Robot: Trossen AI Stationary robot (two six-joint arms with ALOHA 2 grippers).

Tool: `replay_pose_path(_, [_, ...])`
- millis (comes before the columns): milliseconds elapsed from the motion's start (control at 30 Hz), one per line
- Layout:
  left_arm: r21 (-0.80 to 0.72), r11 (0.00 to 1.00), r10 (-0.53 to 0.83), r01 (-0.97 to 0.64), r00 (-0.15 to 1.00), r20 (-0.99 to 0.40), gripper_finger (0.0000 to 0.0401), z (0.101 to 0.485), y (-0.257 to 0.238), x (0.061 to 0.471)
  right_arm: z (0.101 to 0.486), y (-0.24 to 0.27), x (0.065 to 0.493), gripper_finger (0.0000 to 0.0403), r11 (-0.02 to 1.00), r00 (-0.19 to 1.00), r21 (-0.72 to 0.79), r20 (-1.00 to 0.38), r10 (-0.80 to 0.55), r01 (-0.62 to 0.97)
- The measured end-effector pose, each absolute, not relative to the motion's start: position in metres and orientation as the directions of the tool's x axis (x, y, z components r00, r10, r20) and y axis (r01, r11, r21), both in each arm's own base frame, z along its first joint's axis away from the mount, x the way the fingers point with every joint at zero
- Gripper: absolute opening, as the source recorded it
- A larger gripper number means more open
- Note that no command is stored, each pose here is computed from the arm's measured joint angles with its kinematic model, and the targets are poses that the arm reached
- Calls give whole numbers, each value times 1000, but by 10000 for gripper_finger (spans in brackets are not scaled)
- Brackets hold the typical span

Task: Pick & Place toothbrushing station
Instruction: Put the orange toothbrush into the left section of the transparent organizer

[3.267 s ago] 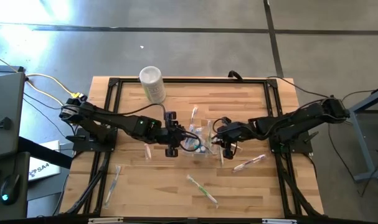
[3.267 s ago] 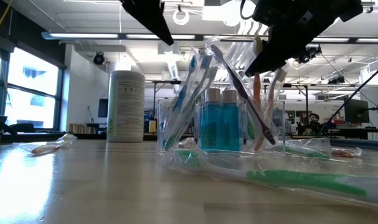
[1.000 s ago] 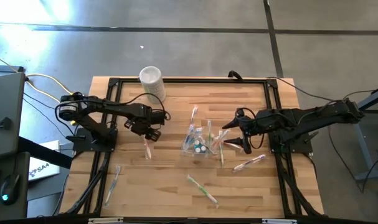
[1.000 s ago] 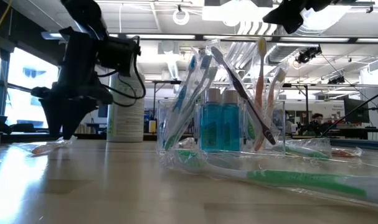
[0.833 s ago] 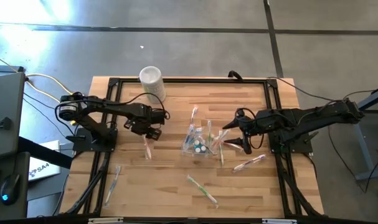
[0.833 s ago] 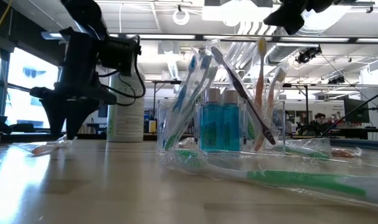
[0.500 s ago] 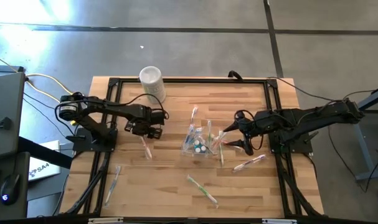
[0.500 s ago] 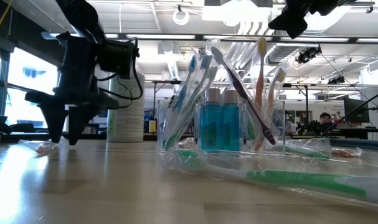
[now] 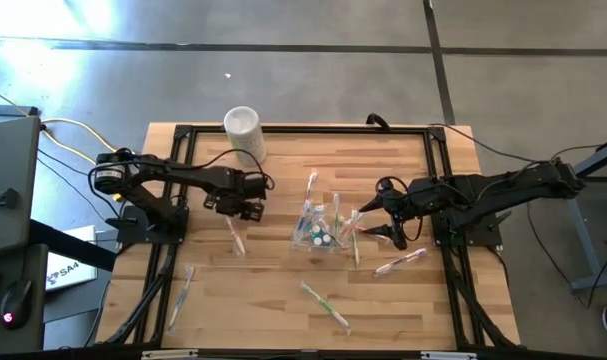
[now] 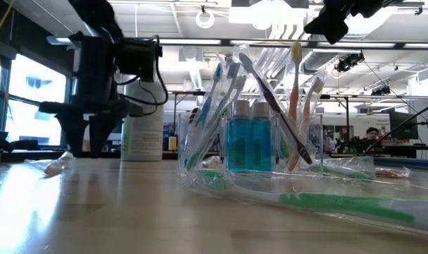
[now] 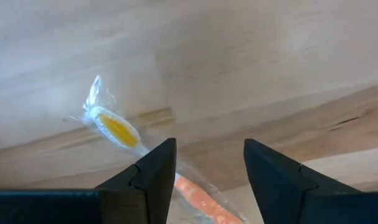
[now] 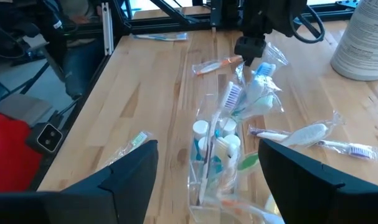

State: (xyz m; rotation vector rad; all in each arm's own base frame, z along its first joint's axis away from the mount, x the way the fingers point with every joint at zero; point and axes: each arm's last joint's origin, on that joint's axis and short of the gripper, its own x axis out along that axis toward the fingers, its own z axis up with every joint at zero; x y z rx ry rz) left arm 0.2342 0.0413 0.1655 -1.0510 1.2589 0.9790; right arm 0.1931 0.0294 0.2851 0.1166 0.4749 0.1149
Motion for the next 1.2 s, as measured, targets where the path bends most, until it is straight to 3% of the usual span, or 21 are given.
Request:
replay_pose_path(133, [-19,251,22,-968,25,-999,182,180,38,237,285,29,193,270,987,884,137,-449,134,-81])
replay_pose_path(367, [142,155,-13,-978,-146,-989,182,184,33,222,284,29,193,270,987,879,137,-457,134,-79])
replay_pose_path(533, [70,157,-23,-985,-75,-997,182,178,34,226,284,29,193,270,987,876,140,-463,136,-80])
replay_pose_path(800, [99,134,-60,-986,-108,-992,182,161,31,215,284,29,193,270,987,876,140,-462,136,-79])
replay_pose_path(1000, [-3,155,-72,-988,-8,-997,182,148,31,218,284,29,193,270,987,878,140,-458,136,-80])
replay_pose_path(1200, [-16,169,-65,-985,5,-998,182,148,31,219,284,29,193,270,987,879,139,-458,134,-78])
